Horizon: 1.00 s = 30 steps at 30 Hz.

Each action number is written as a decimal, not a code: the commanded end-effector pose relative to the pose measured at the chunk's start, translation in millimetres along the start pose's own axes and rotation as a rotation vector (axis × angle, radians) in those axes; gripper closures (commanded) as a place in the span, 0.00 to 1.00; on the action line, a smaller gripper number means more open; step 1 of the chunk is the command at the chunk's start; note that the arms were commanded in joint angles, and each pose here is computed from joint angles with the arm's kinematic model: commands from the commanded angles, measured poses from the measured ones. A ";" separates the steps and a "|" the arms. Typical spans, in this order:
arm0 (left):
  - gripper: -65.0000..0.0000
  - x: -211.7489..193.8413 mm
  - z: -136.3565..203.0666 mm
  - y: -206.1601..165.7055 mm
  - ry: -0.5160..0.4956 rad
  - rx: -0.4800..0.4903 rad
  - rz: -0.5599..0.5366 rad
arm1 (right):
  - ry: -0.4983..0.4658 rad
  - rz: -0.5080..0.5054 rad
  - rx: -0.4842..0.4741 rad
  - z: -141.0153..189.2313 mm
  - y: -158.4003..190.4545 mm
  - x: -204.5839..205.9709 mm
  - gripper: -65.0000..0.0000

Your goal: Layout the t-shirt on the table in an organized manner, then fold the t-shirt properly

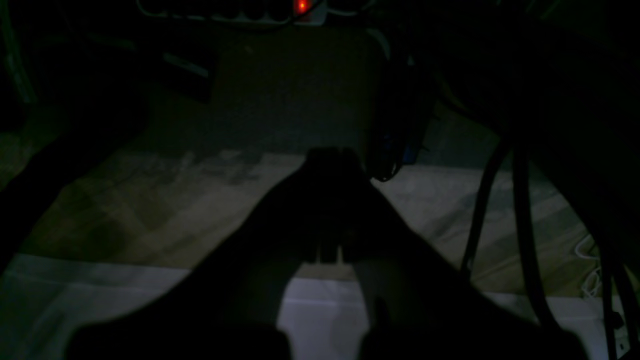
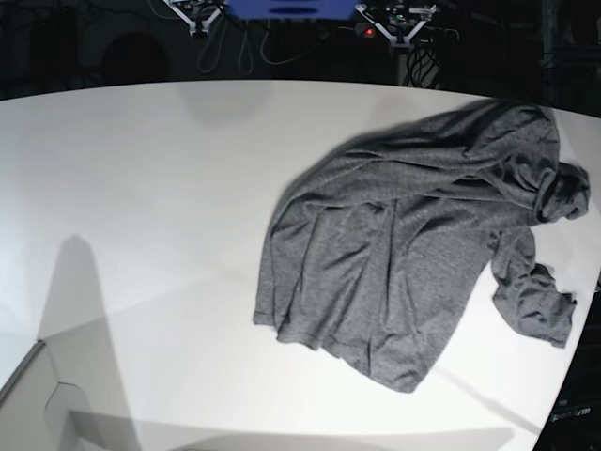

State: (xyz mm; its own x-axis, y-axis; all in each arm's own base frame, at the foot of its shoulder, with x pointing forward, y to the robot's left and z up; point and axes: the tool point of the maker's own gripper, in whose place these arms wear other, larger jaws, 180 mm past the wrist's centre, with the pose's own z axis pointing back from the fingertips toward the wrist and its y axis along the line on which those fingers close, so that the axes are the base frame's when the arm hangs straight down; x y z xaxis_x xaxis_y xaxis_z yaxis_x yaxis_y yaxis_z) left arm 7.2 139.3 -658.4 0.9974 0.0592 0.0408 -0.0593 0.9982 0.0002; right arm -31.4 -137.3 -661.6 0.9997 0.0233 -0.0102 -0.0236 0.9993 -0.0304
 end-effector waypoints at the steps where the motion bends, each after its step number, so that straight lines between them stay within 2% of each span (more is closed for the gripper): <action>1: 0.99 0.4 0.2 2.0 -0.002 0.008 -0.003 | -0.005 -0.007 0.013 0.1 2.0 -0.4 1.00; 30: 0.99 8.4 -0.2 1.7 -0.011 0.008 -0.005 | -0.018 -0.006 0.013 -0.1 1.9 8.0 1.00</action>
State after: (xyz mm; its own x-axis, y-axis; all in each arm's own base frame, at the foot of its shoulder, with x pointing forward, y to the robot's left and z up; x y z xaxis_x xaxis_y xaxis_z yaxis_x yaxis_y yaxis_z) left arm 17.1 139.4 -658.3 0.9968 0.0585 0.0545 -0.0586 0.9983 -0.0003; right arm -23.3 -137.2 -661.9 0.9997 0.0235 0.0062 -0.0233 0.9993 -0.0303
